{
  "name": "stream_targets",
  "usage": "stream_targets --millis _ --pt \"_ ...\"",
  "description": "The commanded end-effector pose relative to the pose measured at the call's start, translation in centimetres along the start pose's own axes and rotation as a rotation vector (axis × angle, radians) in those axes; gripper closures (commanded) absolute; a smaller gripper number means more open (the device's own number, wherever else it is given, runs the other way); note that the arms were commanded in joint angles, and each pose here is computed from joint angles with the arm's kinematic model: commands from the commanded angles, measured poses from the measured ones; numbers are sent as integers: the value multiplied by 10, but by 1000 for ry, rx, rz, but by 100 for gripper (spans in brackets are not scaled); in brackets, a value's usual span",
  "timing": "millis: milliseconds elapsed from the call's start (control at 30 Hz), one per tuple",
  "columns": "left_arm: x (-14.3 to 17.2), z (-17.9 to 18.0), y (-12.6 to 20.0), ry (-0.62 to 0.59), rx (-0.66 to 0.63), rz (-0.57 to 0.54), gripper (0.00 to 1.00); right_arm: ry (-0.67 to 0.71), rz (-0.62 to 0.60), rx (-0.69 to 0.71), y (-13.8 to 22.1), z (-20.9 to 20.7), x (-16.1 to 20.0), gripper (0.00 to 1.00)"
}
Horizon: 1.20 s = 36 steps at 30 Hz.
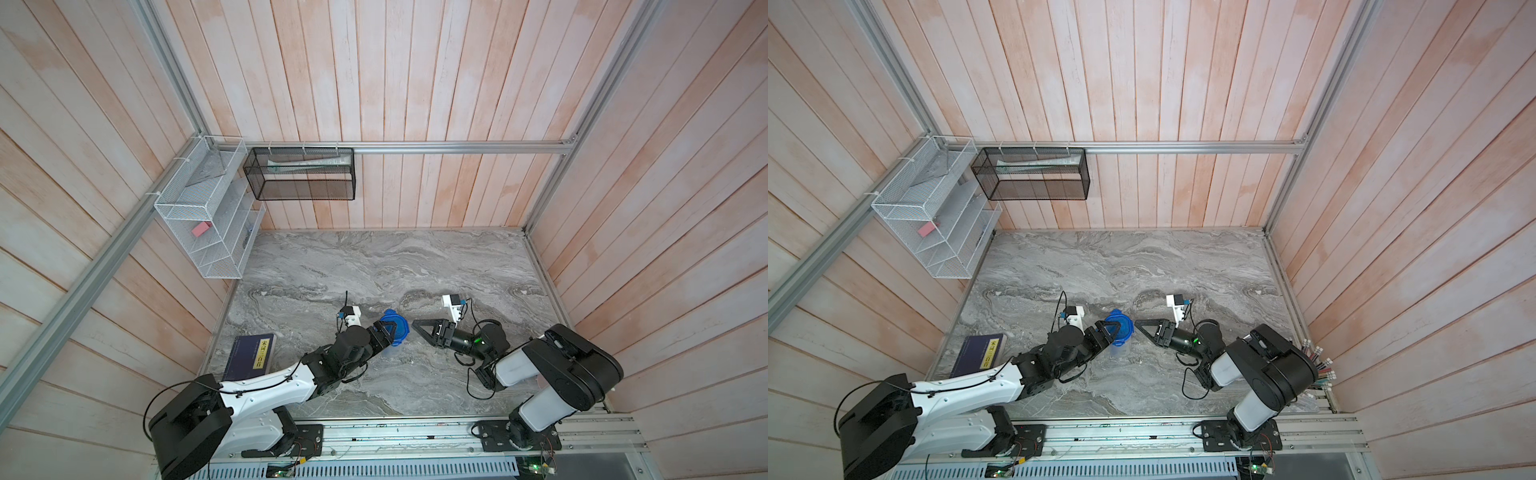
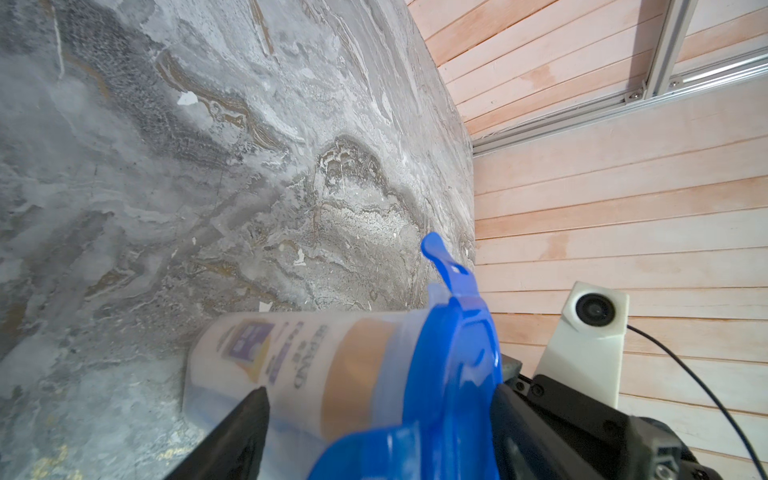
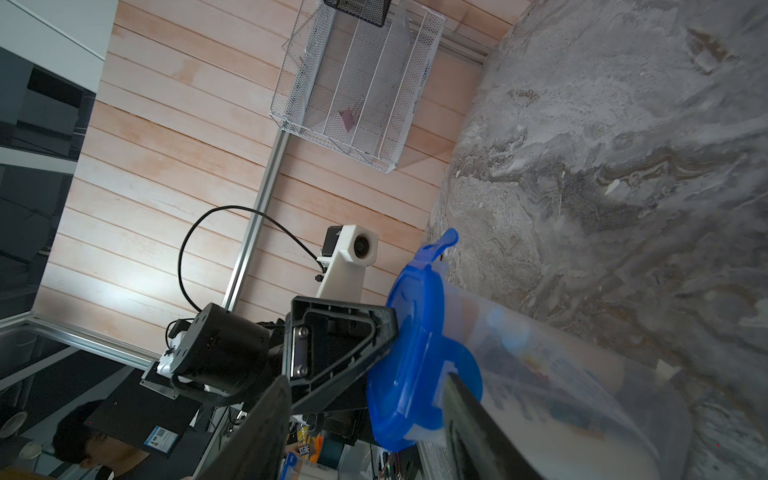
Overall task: Take out toiletry kits
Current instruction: Unfasten the latch on the container.
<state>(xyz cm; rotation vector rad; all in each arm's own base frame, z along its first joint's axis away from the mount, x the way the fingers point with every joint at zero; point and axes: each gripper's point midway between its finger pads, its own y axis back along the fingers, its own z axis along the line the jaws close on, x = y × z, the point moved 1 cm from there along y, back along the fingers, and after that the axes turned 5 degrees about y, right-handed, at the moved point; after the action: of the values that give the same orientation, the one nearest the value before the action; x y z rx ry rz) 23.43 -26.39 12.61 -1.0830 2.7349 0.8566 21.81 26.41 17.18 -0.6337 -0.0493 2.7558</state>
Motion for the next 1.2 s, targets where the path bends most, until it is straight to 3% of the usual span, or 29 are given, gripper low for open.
stream_targets --millis 0,133,433,700,900,1167 --pt "42 128 19 -103 -460 196 17 91 -19 -118 0 25 -6 42" --pt "44 127 19 -110 -462 200 19 46 8 -107 -7 15 -6 43" --pt "44 125 16 -130 -471 199 20 1 69 -171 -15 33 -4 44" --pt "41 120 16 -148 -472 189 20 -67 89 -129 -13 17 4 44" --pt "48 118 18 -176 -473 207 20 -67 90 -136 -18 16 0 39" --pt "52 120 15 -193 -487 217 24 -29 114 -201 -15 43 -1 42"
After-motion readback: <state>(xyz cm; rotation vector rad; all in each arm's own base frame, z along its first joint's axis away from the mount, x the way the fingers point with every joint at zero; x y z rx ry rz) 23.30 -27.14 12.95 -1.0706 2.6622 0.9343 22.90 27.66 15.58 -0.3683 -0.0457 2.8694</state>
